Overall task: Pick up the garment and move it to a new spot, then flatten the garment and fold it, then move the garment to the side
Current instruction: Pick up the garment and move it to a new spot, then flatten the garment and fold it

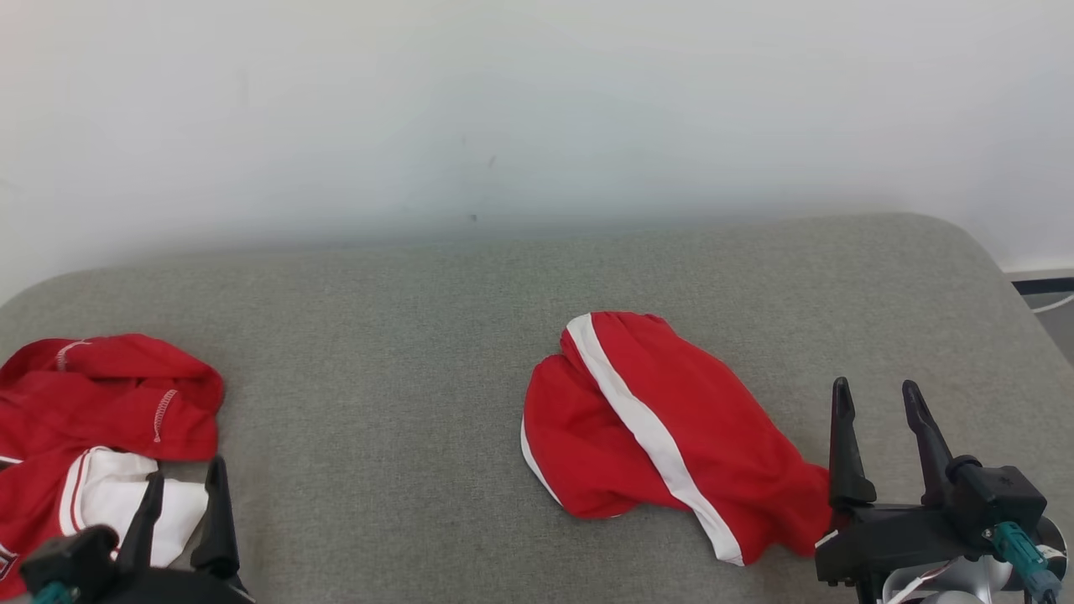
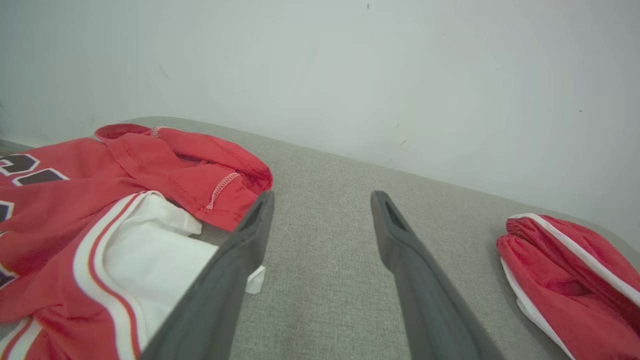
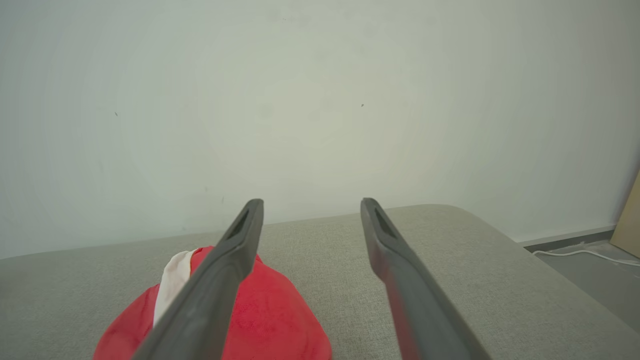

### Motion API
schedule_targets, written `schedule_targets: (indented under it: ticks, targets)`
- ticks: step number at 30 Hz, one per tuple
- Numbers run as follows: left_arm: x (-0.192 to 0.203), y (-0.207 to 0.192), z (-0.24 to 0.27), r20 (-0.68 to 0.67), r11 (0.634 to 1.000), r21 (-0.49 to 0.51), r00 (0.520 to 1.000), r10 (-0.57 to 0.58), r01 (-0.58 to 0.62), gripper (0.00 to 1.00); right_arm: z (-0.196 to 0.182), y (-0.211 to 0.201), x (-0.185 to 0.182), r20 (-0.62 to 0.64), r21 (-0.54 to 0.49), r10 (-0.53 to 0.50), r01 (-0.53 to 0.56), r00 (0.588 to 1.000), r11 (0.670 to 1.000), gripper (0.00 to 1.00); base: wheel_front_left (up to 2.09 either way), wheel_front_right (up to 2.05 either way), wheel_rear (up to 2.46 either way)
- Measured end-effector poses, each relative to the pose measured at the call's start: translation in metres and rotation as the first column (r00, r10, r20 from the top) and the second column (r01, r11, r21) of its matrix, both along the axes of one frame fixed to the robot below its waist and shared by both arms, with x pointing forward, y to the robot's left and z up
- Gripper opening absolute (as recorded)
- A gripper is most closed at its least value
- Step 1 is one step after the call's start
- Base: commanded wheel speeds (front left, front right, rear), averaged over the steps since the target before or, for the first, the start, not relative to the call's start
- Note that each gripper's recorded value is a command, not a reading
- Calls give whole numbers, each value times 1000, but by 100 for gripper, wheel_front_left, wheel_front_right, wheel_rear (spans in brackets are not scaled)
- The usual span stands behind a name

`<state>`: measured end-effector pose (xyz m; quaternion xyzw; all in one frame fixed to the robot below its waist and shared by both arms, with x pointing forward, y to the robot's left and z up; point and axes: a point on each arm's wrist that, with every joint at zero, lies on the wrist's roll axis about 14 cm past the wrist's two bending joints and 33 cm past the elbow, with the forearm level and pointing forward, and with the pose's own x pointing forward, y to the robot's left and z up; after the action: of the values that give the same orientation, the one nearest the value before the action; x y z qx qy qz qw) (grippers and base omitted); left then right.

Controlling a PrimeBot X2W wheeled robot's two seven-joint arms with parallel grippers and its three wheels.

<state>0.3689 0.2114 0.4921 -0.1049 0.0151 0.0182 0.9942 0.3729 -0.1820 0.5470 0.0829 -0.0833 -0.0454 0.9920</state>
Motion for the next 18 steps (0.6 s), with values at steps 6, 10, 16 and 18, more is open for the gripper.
schedule_targets:
  ticks: [6,10,16,18]
  targets:
    - [-20,13,6,40,995,-43,995,88,-86,100,-2,13,3,-3,8,38,-38,999,999,100,0,0,0]
    - [-20,-6,21,92,999,-37,995,34,-31,100,-10,19,5,-28,15,55,-54,998,998,100,0,0,0]
    - [-20,-24,31,122,999,-8,992,-34,36,100,-21,20,5,-56,22,58,-57,997,998,100,0,0,0]
    - [-19,-27,37,140,999,-7,989,-48,49,100,-22,20,5,-60,23,57,-56,997,998,100,0,0,0]
